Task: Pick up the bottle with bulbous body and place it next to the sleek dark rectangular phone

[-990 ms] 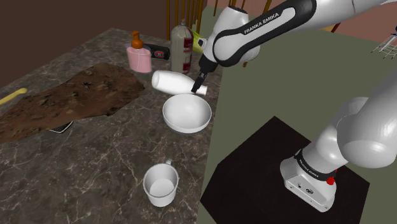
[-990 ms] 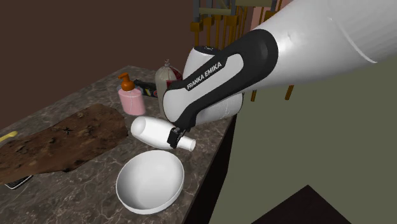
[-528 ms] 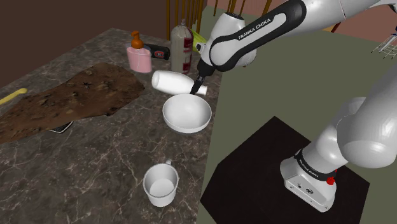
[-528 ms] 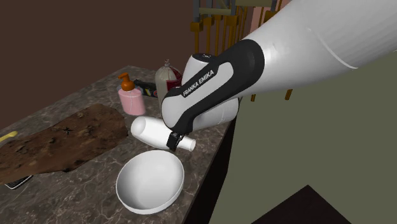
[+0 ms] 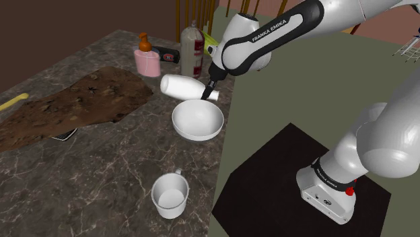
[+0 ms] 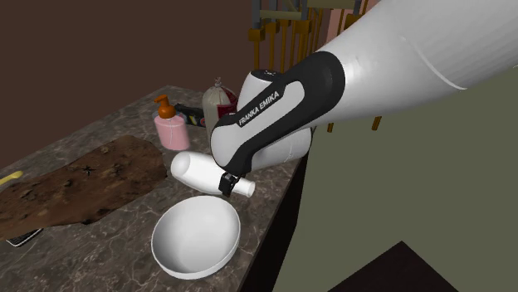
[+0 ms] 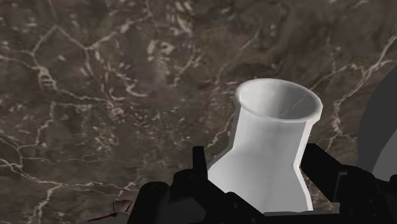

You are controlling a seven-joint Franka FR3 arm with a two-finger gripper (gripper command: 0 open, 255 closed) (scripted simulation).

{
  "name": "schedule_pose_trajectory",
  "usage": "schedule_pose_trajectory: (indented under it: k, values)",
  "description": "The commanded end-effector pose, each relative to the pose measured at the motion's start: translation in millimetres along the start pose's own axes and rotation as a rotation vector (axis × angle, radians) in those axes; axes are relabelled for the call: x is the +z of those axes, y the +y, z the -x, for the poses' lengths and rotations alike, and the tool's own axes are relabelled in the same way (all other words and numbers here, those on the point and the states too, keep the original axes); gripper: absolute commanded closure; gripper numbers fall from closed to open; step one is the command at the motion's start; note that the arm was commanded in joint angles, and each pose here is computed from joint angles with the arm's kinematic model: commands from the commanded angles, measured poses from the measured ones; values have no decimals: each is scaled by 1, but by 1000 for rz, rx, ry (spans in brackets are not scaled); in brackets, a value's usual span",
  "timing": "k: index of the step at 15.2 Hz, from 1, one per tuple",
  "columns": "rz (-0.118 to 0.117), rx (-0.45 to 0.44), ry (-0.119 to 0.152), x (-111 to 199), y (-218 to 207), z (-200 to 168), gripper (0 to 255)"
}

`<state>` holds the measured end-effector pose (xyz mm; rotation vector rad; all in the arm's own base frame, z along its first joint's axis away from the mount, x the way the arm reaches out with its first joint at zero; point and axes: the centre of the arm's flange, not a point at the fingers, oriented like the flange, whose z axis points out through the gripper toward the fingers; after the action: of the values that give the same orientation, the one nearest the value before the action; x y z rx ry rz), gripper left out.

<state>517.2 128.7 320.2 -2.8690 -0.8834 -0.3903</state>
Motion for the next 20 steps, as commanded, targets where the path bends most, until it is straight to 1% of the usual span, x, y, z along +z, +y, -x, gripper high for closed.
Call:
schedule_pose_trajectory:
  k: [1, 5, 20]
  values:
    - [0, 0, 0, 0, 0, 0, 255]
    - [0, 0, 0, 0, 0, 0, 255]
    - [0, 0, 0, -76, -3, -22, 255]
